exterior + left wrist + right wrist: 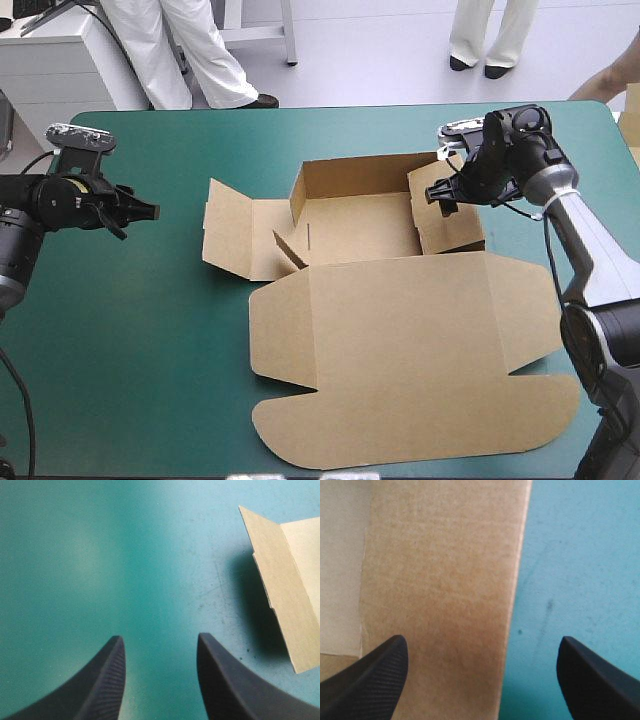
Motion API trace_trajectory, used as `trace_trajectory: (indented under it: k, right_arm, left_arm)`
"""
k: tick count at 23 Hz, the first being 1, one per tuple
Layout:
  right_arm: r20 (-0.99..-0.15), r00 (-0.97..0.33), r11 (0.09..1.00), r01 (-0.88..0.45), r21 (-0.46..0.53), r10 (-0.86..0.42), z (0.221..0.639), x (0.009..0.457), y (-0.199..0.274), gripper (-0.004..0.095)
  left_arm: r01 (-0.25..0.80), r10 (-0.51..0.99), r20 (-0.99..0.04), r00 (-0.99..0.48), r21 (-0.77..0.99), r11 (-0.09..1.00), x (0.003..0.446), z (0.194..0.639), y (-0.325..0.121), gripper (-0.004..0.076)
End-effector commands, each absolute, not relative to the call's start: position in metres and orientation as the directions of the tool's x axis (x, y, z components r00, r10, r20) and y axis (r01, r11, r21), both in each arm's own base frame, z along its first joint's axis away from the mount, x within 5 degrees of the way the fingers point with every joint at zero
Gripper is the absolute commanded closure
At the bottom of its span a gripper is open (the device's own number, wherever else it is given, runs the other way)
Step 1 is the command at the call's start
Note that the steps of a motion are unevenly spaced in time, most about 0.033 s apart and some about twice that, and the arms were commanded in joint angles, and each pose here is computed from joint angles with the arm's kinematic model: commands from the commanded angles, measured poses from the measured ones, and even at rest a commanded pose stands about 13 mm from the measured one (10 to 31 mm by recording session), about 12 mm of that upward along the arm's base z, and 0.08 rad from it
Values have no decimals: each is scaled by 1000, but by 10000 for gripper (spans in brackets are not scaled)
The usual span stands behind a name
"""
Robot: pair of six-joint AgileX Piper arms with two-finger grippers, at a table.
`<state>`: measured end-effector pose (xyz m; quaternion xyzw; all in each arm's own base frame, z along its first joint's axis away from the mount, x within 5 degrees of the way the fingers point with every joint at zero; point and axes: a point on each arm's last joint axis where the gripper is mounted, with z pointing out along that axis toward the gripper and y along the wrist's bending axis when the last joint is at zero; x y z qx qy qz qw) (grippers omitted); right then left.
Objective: Fold the box
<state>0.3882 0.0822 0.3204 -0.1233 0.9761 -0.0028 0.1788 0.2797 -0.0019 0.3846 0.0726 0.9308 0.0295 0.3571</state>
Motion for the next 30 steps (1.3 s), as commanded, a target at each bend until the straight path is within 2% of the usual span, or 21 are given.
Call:
trace_trajectory:
  k: [1,6,8,12,13,14,15,18,22,30]
  right_arm:
    - [-438,-869,971,-236,-46,-232,333,394,82,162]
    - [-412,-880,970,-239,-43,-235,309,408,85,196]
    - [-396,-887,970,-239,-42,-236,300,412,86,271]
    - [-404,-884,970,-240,-42,-236,298,415,86,529]
    - [-409,-881,970,-240,-46,-237,298,415,86,622]
    - [-413,-878,969,-240,-57,-242,298,416,85,831]
    - [-419,-875,968,-242,-61,-245,298,416,85,921]
    - [-424,-873,969,-240,-60,-243,299,416,85,921]
    - [-475,-848,970,-236,-58,-235,327,408,84,930]
    - [-674,-719,980,-194,-37,-168,412,388,68,930]
  left_arm:
    - [105,135,-742,-656,87,991,274,405,-4,398]
    - [111,149,-738,-659,101,989,274,405,-4,400]
    - [117,157,-735,-660,106,987,273,405,-4,400]
    - [117,157,-732,-663,106,987,273,405,-4,400]
    - [117,157,-732,-663,106,987,273,405,-4,400]
    - [117,157,-732,-663,106,987,273,405,-4,400]
    - [117,157,-732,-663,106,987,273,405,-4,400]
    - [117,159,-731,-663,108,987,273,405,-3,400]
    - [117,157,-733,-662,105,988,273,405,-4,400]
    - [114,153,-755,-638,104,988,275,407,-4,400]
